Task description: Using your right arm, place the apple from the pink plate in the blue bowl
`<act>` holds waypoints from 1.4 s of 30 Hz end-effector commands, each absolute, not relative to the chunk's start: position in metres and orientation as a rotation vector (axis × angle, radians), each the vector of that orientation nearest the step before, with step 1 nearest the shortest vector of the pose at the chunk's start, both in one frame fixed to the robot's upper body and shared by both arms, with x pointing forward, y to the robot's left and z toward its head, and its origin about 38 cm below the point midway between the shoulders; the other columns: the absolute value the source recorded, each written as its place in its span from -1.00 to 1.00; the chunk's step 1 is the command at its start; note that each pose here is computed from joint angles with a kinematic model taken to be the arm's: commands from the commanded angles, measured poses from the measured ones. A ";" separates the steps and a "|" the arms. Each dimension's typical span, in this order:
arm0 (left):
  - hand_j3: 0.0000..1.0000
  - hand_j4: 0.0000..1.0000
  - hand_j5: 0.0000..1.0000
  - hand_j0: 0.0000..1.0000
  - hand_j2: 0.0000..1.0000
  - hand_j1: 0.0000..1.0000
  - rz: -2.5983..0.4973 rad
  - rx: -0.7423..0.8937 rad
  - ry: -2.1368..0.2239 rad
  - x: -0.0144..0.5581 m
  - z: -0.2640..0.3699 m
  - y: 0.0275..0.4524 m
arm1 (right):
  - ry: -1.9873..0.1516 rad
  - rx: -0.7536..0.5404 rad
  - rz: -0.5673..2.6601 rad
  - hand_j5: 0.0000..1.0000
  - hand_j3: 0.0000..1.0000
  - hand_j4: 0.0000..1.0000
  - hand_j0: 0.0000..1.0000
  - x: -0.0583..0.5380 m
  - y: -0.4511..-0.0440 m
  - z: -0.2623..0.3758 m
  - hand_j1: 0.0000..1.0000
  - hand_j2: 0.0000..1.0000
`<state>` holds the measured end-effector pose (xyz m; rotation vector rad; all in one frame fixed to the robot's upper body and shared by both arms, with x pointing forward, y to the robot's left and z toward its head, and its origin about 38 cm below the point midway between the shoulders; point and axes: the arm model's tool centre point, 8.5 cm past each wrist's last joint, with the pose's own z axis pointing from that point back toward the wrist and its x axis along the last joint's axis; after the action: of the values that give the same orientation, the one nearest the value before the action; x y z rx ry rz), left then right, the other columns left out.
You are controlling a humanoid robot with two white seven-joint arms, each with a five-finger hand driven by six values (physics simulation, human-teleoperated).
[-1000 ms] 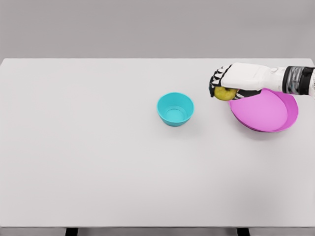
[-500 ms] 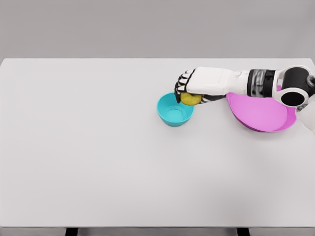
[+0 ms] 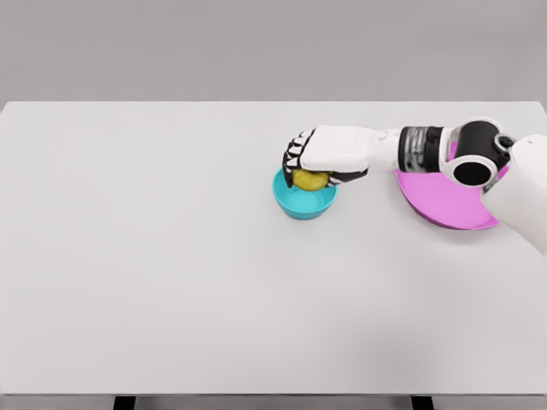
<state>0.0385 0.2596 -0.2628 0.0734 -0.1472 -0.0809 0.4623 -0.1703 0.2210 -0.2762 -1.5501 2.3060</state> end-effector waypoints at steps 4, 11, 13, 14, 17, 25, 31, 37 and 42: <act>1.00 1.00 1.00 1.00 1.00 1.00 -0.081 0.073 -0.147 0.039 -0.263 0.260 | -1.547 -0.256 2.303 -0.14 -0.14 -0.14 -0.14 0.462 -0.166 0.217 -0.14 -0.14; 1.00 1.00 1.00 1.00 1.00 1.00 -0.082 0.073 -0.147 0.039 -0.263 0.260 | -1.557 -0.259 2.307 0.96 0.96 0.96 0.96 0.462 -0.164 0.220 0.96 0.96; 1.00 1.00 1.00 1.00 1.00 1.00 -0.082 0.073 -0.147 0.039 -0.263 0.260 | -1.561 -0.257 2.307 0.97 0.97 0.97 0.97 0.462 -0.163 0.220 0.97 0.97; 1.00 1.00 1.00 1.00 1.00 1.00 -0.081 0.073 -0.147 0.039 -0.263 0.260 | -1.558 -0.259 2.308 0.97 0.97 0.97 0.97 0.462 -0.164 0.220 0.97 0.97; 1.00 1.00 1.00 1.00 1.00 1.00 -0.081 0.073 -0.147 0.039 -0.263 0.260 | -1.561 -0.259 2.310 0.97 0.97 0.97 0.97 0.461 -0.163 0.221 0.97 0.97; 1.00 1.00 1.00 1.00 1.00 1.00 -0.081 0.073 -0.147 0.039 -0.263 0.260 | -1.623 -0.547 2.217 1.00 1.00 1.00 1.00 0.453 -0.243 0.297 1.00 1.00; 1.00 1.00 1.00 1.00 1.00 1.00 -0.082 0.073 -0.147 0.039 -0.263 0.260 | -1.516 -0.596 1.987 1.00 1.00 1.00 1.00 0.441 -0.335 0.274 1.00 1.00; 1.00 1.00 1.00 1.00 1.00 1.00 -0.081 0.073 -0.149 0.040 -0.263 0.260 | -1.627 -0.538 1.652 1.00 1.00 1.00 1.00 0.425 -0.358 0.233 1.00 1.00; 1.00 1.00 1.00 1.00 1.00 1.00 -0.081 0.073 -0.149 0.040 -0.263 0.260 | -1.609 -0.517 1.652 1.00 1.00 1.00 1.00 0.421 -0.358 0.222 1.00 1.00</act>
<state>0.0395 0.2596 -0.2628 0.0735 -0.1487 -0.0809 0.4202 -0.3567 0.2197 -0.5123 -1.5946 1.6746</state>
